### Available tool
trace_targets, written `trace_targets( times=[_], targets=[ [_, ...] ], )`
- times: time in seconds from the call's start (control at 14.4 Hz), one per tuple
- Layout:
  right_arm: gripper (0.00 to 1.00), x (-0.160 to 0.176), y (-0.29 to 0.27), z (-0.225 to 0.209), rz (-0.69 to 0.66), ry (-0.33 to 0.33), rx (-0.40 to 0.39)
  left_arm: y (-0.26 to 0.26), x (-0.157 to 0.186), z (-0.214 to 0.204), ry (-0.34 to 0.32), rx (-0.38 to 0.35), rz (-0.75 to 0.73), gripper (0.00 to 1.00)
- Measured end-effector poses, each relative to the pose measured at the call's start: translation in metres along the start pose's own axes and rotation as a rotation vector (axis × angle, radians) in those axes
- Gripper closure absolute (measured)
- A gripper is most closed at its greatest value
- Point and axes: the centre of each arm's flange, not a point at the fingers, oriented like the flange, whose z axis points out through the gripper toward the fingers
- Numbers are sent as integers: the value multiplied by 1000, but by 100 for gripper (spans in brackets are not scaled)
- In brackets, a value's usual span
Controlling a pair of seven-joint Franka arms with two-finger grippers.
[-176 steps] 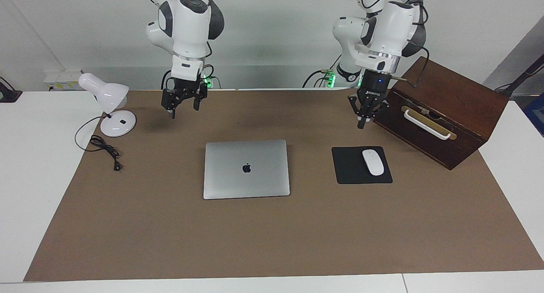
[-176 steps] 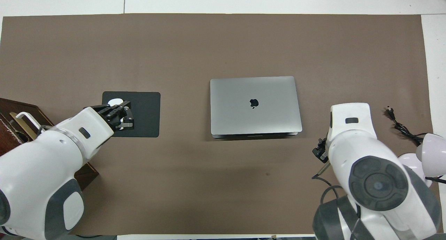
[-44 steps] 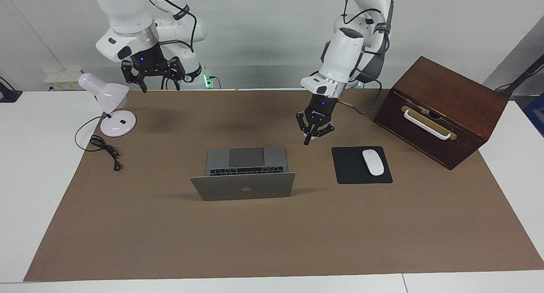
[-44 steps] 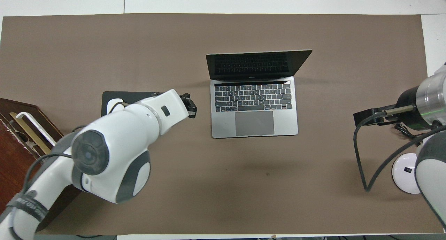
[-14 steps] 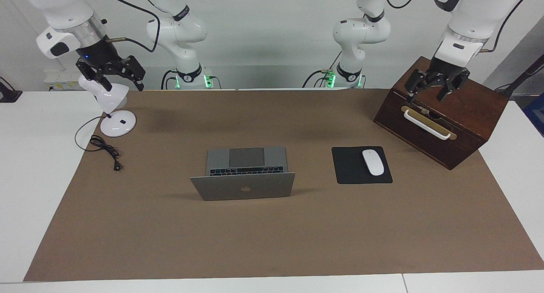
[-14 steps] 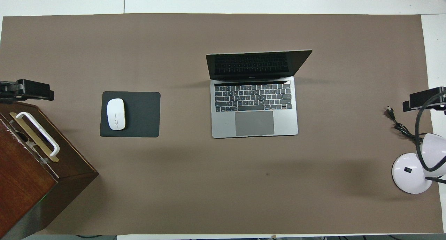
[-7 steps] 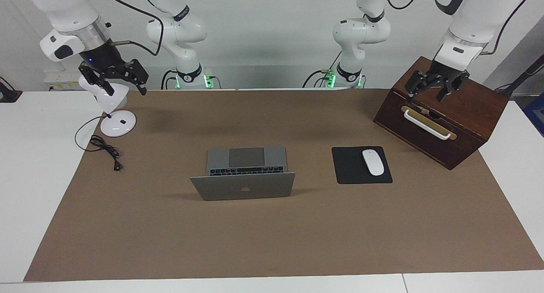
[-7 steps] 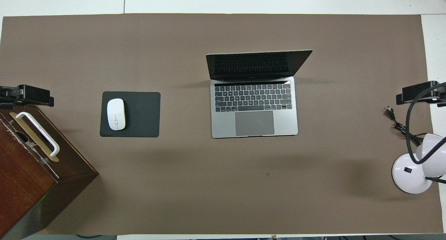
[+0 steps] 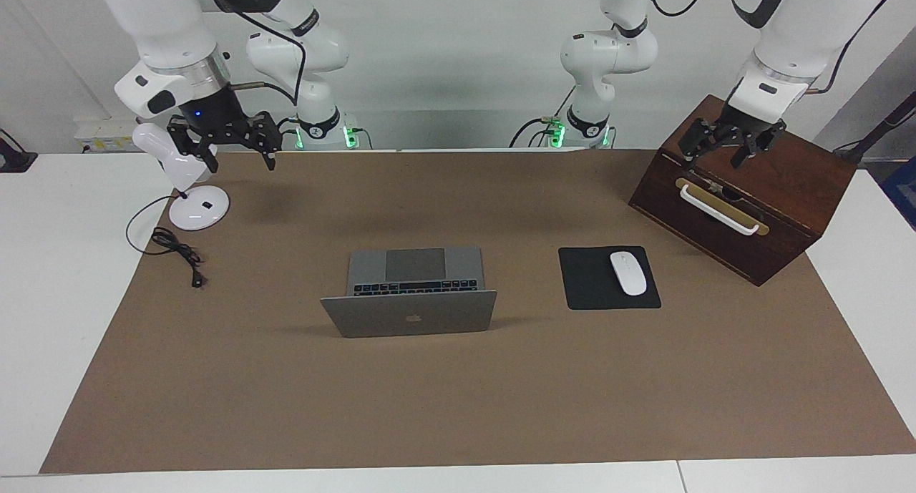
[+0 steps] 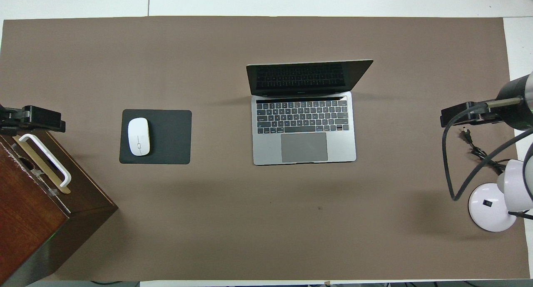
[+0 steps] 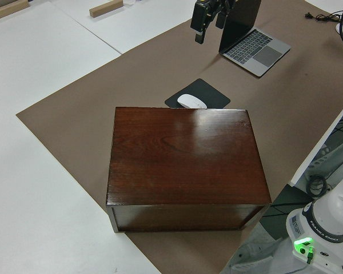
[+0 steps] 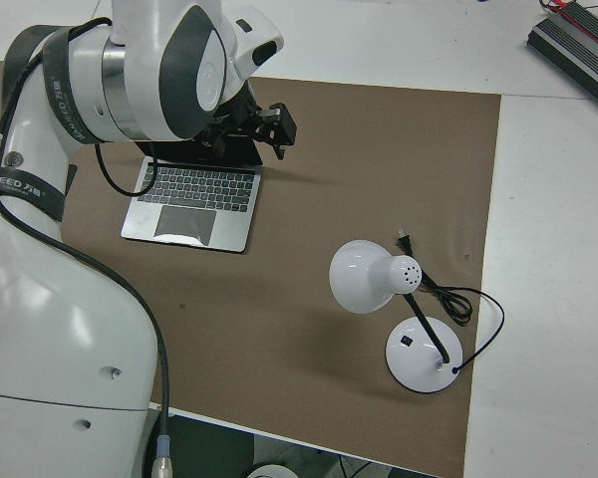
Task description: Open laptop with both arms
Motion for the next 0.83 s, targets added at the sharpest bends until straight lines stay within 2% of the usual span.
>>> trace_targets(
  times=[0.83],
  targets=[
    [0,1,10,0,28,1,-1,0,-1,0,-8,0,3,0]
  ],
)
